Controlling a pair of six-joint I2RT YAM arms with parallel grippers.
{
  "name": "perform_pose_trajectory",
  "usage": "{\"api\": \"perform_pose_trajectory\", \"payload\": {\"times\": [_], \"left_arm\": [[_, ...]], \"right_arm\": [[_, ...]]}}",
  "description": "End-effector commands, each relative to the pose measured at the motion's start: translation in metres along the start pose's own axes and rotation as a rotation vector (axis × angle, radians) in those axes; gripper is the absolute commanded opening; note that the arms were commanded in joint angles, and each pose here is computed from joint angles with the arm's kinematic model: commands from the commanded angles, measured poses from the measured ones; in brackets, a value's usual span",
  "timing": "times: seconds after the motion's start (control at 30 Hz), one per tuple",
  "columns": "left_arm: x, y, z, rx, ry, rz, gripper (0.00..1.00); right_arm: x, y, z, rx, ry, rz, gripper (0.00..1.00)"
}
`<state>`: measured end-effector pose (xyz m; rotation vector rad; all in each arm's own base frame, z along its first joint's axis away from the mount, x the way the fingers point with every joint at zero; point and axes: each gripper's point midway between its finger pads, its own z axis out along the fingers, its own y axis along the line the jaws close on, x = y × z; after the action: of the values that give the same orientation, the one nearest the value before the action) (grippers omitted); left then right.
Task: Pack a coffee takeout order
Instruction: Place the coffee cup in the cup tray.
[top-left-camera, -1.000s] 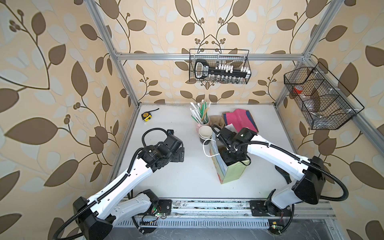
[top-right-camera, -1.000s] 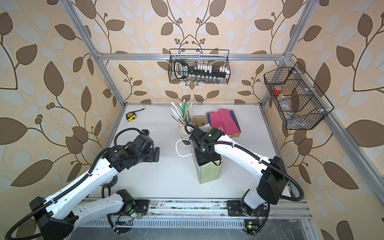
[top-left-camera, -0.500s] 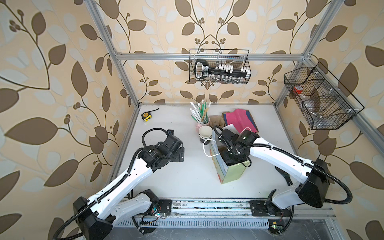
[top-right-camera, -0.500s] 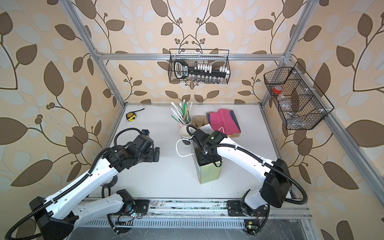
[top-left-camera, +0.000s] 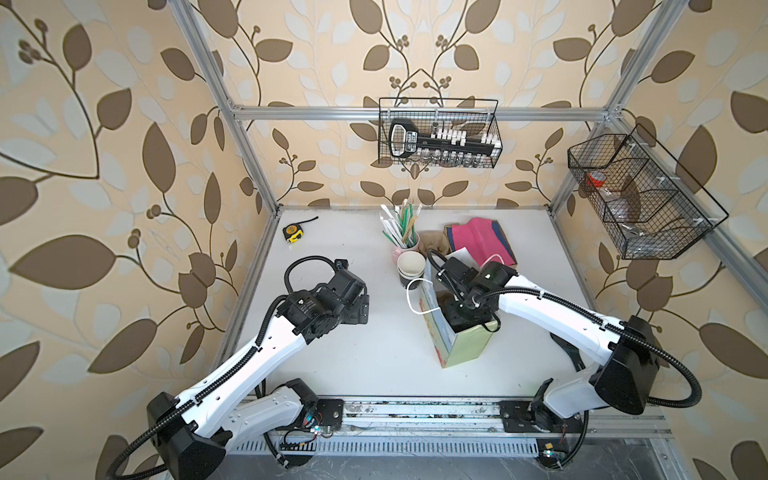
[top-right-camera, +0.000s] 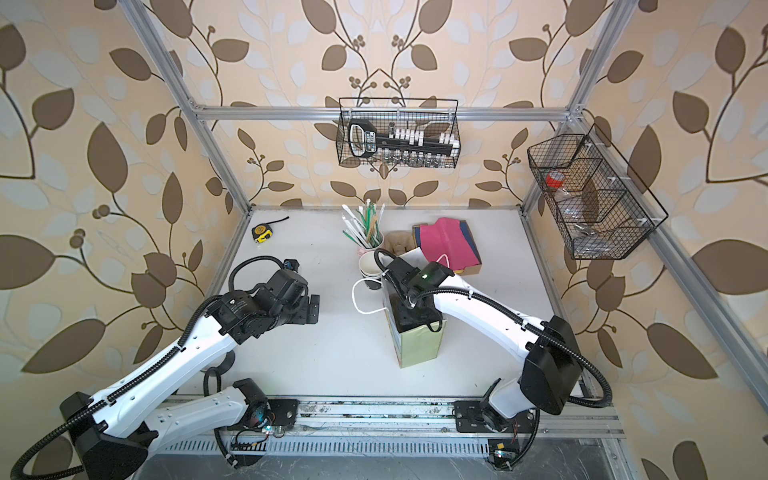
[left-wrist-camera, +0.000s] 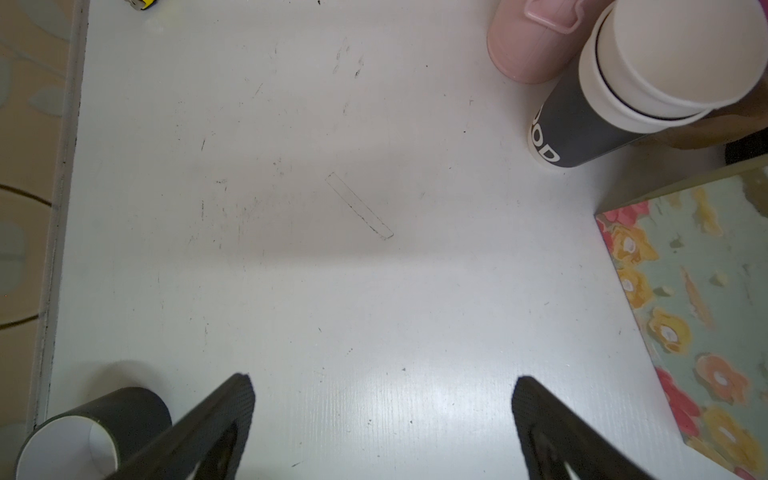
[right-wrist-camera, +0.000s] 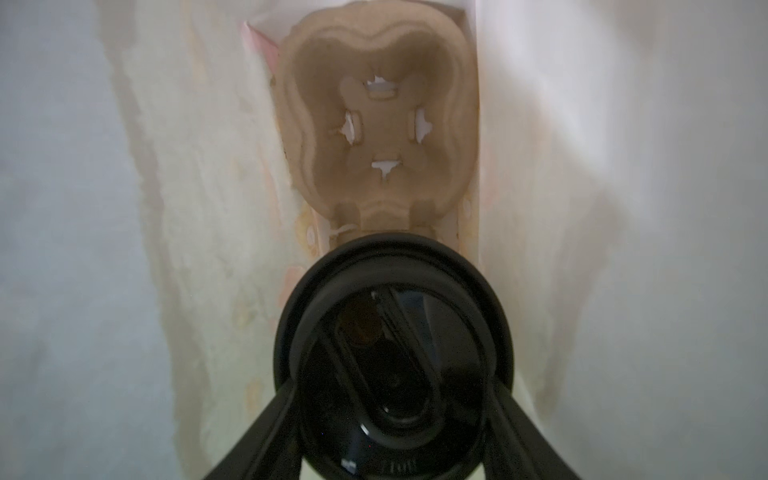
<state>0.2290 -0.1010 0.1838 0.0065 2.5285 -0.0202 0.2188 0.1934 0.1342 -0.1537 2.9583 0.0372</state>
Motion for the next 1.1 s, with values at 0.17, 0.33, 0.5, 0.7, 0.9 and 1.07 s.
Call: {"api": "perform_pose_trajectory", "payload": {"times": [0.17,0.33,0.5,0.7,0.9,1.07], "left_arm": [[0.001,0.005,0.001,-0.02,0.003,0.016,0.99],[0.001,0.005,0.001,-0.02,0.005,0.016,0.99],[0.001,0.005,0.002,-0.019,0.008,0.015,0.99],[0.001,0.005,0.001,-0.017,0.007,0.014,0.99],[0.001,0.005,0.001,-0.017,0.007,0.015,0.99],[0.001,0.005,0.001,-0.017,0.007,0.014,0.99]], "right_arm": [[0.035,-0.021,0.04,0.113,0.151,-0.032,0.0],[0.033,-0.022,0.035,0.112,0.14,-0.031,0.0],[0.037,-0.022,0.035,0.115,0.154,-0.041,0.0],[0.033,-0.02,0.028,0.112,0.14,-0.047,0.0],[0.023,-0.02,0.016,0.125,0.112,-0.054,0.01],[0.015,-0.018,0.005,0.122,0.079,-0.051,0.26]]}}
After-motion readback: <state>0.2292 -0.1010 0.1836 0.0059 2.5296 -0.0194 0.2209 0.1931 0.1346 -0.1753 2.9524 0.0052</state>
